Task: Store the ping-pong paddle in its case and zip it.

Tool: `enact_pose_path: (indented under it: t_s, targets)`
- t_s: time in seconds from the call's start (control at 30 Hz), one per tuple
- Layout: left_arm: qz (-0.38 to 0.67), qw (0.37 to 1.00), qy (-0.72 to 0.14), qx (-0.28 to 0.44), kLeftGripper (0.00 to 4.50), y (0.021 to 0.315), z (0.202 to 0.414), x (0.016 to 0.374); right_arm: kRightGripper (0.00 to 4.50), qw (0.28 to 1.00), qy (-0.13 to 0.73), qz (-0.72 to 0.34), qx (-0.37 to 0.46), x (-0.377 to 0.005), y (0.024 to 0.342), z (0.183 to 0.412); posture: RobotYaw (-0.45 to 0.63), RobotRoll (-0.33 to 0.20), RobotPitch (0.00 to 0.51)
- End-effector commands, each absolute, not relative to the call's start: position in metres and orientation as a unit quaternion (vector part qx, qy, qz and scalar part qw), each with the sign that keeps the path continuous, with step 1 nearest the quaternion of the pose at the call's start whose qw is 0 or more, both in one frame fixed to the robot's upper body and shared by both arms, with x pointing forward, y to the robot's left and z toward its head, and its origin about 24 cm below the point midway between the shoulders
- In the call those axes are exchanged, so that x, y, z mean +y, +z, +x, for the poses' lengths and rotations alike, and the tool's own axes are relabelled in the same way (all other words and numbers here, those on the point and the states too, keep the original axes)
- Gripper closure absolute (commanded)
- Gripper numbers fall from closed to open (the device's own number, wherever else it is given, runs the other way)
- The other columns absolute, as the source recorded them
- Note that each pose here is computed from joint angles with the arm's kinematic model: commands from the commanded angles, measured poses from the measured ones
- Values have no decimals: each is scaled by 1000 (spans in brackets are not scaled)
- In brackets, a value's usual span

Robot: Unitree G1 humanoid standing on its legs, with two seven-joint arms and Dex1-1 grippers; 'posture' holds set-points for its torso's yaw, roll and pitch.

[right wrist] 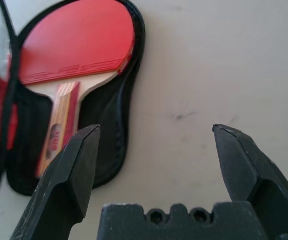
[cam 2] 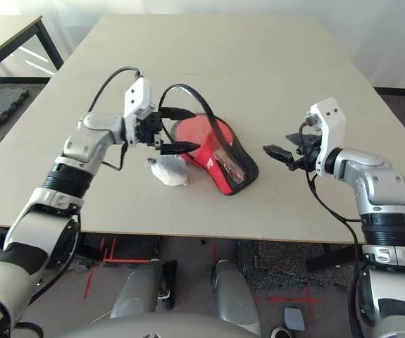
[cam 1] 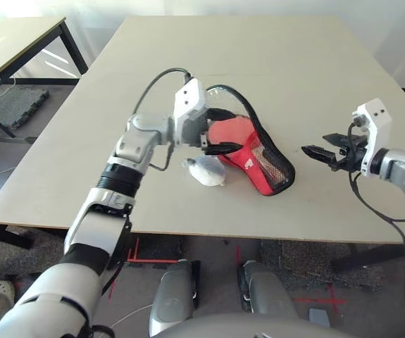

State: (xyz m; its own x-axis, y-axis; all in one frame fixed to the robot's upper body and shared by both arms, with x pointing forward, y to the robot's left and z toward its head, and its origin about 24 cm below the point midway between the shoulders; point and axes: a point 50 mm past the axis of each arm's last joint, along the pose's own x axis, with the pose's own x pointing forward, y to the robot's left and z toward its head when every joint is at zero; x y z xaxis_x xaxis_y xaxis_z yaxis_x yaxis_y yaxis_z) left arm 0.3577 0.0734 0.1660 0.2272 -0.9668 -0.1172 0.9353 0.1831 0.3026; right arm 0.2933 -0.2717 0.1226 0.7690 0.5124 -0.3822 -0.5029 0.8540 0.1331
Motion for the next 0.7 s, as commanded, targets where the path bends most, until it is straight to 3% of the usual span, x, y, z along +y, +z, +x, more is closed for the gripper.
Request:
enact_pose_path:
  t_s: [0.03, 0.4, 0.6, 0.7]
  targets:
    - [167, 773, -610, -51, 0, 164, 361, 73, 62, 940, 274, 28, 201, -269, 124, 289, 21, 0, 90]
    - [166, 784, -598, -34, 0, 160, 359, 99, 62, 935, 283, 65, 202, -260, 112, 290, 51, 0, 85]
    - [174, 761, -625, 10, 0, 159, 344, 127, 62, 931, 296, 86, 195, -257, 114, 289, 53, 0, 84]
    - [184, 764, -619, 26, 0, 161, 339, 143, 62, 938, 272, 71, 202, -275, 118, 284, 68, 0, 86]
